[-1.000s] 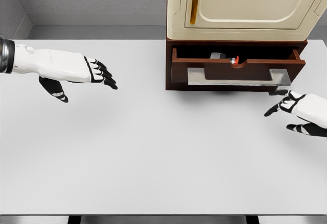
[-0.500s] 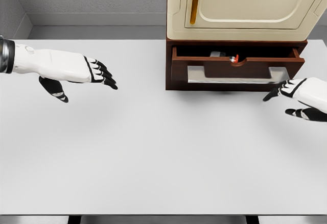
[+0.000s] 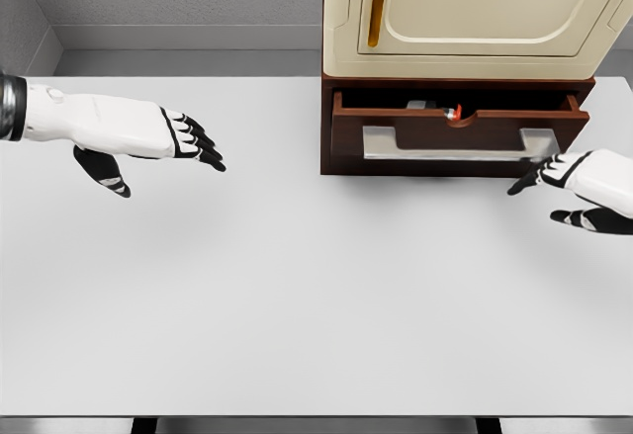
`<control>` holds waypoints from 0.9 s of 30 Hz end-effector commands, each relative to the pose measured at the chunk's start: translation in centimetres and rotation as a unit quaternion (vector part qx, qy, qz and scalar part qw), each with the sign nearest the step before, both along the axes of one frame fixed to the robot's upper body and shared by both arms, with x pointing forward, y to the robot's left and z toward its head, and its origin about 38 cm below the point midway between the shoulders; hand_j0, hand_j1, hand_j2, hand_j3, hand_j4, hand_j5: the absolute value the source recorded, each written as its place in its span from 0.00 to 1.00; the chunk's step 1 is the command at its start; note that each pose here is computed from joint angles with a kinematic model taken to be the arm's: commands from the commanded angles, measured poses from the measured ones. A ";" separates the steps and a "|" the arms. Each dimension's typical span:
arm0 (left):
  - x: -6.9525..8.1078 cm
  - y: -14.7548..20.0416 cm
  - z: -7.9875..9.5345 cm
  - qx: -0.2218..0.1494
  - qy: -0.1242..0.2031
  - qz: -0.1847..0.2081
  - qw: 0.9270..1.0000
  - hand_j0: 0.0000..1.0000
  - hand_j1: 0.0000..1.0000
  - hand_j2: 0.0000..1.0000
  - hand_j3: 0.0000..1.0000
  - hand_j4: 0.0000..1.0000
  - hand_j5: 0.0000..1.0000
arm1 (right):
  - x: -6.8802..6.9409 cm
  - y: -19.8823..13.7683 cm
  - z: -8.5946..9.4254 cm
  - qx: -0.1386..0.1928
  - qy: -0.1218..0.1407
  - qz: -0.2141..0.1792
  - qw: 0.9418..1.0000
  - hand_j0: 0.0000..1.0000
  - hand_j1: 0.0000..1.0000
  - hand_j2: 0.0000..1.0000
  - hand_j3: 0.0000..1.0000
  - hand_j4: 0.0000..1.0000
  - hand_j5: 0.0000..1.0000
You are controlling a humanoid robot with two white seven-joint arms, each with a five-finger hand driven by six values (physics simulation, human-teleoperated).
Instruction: Put the switch into the drawer with left arm, and close the drawer with right arm
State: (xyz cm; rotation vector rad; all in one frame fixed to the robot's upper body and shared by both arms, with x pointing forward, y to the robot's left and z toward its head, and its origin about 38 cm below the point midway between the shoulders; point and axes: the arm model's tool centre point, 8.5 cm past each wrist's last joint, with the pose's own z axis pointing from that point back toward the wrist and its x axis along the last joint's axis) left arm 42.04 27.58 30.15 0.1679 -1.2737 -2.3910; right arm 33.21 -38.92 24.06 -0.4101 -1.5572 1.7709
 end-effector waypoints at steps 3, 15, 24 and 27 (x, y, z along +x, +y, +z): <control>0.0 0.0 0.1 -0.002 0.001 0.002 1.000 1.00 1.00 1.00 1.00 1.00 1.00 | 0.4 -0.3 -0.3 0.002 0.004 -0.007 1.000 0.71 0.71 0.71 0.71 0.71 0.71; 0.0 0.0 0.1 -0.002 0.001 0.002 1.000 1.00 1.00 1.00 1.00 1.00 1.00 | 1.7 -0.5 0.0 0.006 -0.003 -0.014 1.000 0.71 0.71 0.71 0.71 0.71 0.71; 0.1 0.1 0.1 -0.003 0.000 0.003 1.000 1.00 1.00 1.00 1.00 1.00 1.00 | 2.0 -0.9 0.2 0.004 -0.006 -0.021 1.000 0.71 0.71 0.71 0.71 0.71 0.71; 0.1 0.1 0.1 -0.003 0.000 0.003 1.000 1.00 1.00 1.00 1.00 1.00 1.00 | 2.3 -0.8 0.4 0.005 -0.009 -0.020 1.000 0.71 0.71 0.71 0.71 0.71 0.71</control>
